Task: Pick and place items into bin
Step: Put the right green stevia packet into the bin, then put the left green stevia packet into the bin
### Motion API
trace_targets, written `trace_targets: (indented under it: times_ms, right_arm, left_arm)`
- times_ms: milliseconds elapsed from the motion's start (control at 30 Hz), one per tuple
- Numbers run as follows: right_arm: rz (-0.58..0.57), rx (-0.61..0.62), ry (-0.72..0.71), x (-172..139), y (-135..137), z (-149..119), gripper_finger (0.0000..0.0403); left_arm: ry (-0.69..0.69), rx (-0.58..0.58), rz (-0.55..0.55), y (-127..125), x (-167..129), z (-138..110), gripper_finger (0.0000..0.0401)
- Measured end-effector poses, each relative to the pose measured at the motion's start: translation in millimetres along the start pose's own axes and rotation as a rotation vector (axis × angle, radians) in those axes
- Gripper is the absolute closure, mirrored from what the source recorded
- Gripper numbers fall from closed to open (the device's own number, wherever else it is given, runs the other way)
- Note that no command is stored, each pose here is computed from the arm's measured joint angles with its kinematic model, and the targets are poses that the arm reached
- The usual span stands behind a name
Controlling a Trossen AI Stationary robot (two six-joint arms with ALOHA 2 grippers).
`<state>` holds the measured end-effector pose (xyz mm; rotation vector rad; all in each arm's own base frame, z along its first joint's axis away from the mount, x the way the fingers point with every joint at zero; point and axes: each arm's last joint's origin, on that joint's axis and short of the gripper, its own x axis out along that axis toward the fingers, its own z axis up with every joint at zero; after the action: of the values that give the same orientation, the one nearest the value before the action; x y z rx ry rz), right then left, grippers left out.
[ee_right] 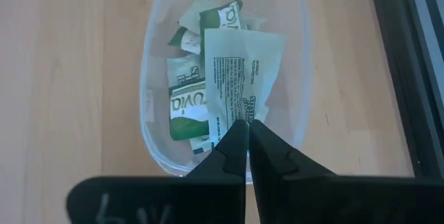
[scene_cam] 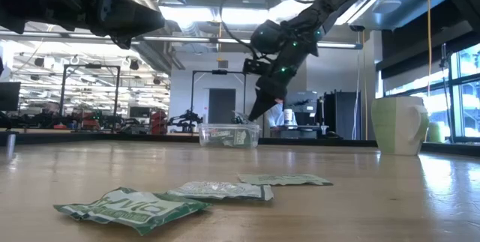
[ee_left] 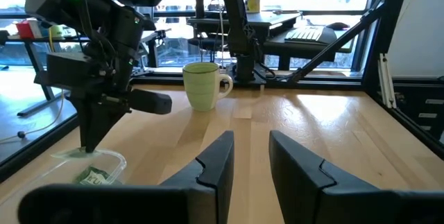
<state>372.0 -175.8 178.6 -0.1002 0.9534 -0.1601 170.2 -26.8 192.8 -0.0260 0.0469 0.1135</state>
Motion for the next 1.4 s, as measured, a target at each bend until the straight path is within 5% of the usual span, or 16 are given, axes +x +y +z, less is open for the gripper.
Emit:
trace_targets:
  times_ms: [933,1067,1267,1400]
  right_arm:
    - [0.039,0.006,-0.035,-2.3,1.0,2.9,0.0334]
    - [0.102,0.040,-0.102,-29.9,5.4,15.1,0.0336]
    - [0.367,-0.012,-0.179,-83.6,38.4,20.4,0.0338]
    - [0.352,-0.021,-0.293,-120.5,59.5,5.8,0.0338]
  left_arm:
    - [0.000,0.001,-0.001,0.0,0.0,0.0,0.0315]
    - [0.004,0.002,0.000,0.0,0.0,-0.4,0.0315]
    - [0.018,0.006,-0.002,0.0,0.0,-1.8,0.0315]
    - [0.046,0.013,-0.010,-0.6,0.8,-1.3,0.0315]
